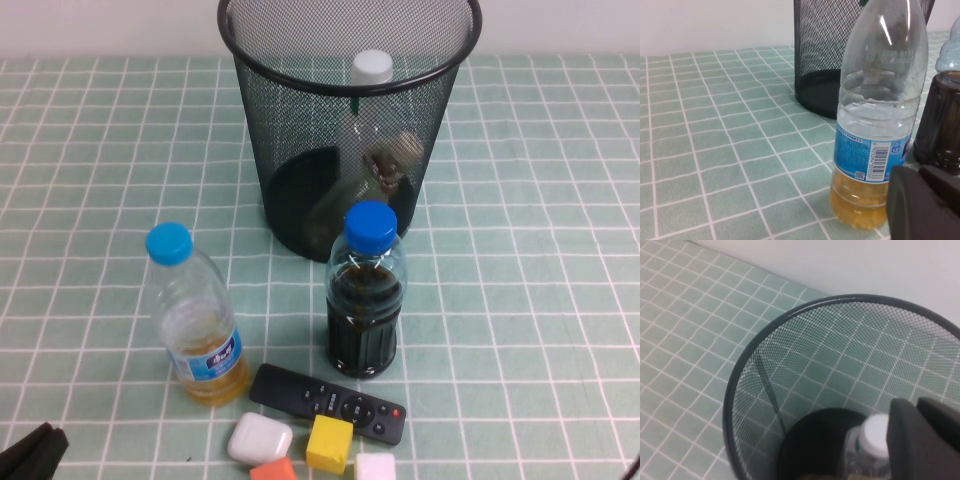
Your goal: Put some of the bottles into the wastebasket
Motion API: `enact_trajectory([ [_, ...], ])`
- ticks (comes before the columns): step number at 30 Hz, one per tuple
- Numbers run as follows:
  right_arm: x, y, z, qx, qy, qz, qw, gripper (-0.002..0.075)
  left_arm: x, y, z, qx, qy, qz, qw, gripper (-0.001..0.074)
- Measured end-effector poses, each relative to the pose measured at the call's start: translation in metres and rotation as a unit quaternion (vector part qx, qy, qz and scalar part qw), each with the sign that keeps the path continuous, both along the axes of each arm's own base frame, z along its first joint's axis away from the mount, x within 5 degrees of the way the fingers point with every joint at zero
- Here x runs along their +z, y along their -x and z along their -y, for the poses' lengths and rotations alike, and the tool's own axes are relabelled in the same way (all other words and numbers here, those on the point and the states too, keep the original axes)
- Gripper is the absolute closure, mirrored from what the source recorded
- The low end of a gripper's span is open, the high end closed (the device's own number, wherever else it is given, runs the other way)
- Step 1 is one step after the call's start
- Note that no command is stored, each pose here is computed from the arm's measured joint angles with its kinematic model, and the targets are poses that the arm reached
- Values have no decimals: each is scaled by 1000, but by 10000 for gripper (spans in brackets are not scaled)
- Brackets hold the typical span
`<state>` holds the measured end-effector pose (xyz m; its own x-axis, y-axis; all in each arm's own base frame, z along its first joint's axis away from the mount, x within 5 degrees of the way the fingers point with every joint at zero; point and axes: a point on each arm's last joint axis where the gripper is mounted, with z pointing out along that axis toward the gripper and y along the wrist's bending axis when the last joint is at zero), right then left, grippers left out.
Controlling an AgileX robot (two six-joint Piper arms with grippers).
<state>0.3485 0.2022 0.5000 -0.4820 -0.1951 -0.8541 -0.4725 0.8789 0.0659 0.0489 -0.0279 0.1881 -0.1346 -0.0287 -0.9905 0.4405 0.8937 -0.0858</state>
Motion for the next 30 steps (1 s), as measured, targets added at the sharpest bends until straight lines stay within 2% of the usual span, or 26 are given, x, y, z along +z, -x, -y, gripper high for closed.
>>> enact_trajectory([
  [6, 11, 38, 24, -19, 7, -32, 999, 730, 0, 0, 0, 0, 0, 0, 1000, 739],
  [18, -1, 103, 79, -73, 91, -48, 992, 730, 0, 0, 0, 0, 0, 0, 1000, 739],
  [24, -33, 133, 111, -89, 116, -72, 987, 731, 0, 0, 0, 0, 0, 0, 1000, 739],
  [30, -96, 180, 153, -85, 83, 41, 992, 731, 0, 0, 0, 0, 0, 0, 1000, 739],
])
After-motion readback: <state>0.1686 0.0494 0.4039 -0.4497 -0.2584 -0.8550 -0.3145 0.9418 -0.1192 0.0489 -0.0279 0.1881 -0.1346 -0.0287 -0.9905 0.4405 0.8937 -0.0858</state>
